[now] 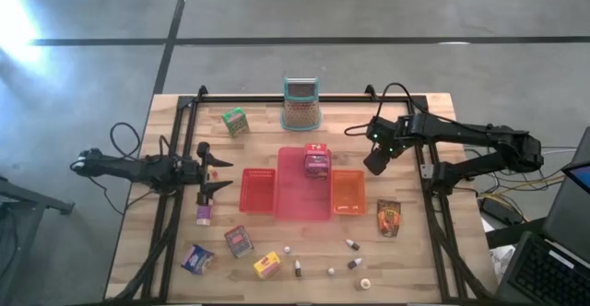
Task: Pick & Place Kitchen Items
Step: Put the big black food coloring bottle into the orange bin
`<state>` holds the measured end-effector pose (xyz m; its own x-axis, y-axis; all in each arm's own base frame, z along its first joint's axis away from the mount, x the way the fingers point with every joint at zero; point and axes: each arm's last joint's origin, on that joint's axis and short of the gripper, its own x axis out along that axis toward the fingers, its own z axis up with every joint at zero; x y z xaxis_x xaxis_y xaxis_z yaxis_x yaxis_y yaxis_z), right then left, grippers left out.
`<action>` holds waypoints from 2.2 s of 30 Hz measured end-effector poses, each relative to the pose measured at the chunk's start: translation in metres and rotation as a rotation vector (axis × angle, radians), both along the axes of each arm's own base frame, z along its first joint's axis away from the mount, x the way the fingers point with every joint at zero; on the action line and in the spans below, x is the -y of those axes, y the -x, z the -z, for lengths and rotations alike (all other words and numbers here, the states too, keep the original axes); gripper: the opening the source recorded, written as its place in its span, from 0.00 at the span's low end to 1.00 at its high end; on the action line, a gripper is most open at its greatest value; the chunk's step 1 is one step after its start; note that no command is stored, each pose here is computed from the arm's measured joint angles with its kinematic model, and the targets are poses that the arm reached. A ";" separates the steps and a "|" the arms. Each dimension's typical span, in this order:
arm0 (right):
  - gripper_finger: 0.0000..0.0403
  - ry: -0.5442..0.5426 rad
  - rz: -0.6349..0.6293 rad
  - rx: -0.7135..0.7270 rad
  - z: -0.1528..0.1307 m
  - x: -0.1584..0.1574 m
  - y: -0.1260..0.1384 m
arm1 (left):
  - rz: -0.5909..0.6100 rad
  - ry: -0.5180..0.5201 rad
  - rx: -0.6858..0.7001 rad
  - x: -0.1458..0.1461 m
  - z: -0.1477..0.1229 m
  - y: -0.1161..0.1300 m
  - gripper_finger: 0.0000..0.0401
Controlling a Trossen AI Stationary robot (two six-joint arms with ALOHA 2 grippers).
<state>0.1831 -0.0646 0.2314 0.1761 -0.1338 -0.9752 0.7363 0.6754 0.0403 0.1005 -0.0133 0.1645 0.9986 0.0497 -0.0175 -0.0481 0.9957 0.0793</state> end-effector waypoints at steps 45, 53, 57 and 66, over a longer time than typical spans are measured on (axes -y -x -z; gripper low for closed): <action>0.15 0.000 -0.012 -0.007 -0.002 -0.001 0.001 | 0.000 0.000 0.000 0.000 0.000 0.000 0.62; 0.11 0.022 -0.037 0.039 -0.016 0.001 -0.004 | 0.000 0.000 0.000 0.000 0.000 0.000 0.62; 0.13 0.037 -0.042 0.077 -0.030 0.002 -0.007 | 0.000 0.000 0.000 0.000 0.000 0.000 0.62; 0.11 0.085 -0.073 0.192 -0.070 0.003 -0.016 | 0.000 0.000 0.000 0.000 0.000 0.000 0.62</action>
<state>0.1989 -0.0672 0.3011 0.3694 -0.1943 -0.9087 0.6697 0.7336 0.1154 0.1005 -0.0132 0.1645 0.9986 0.0498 -0.0173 -0.0483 0.9957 0.0791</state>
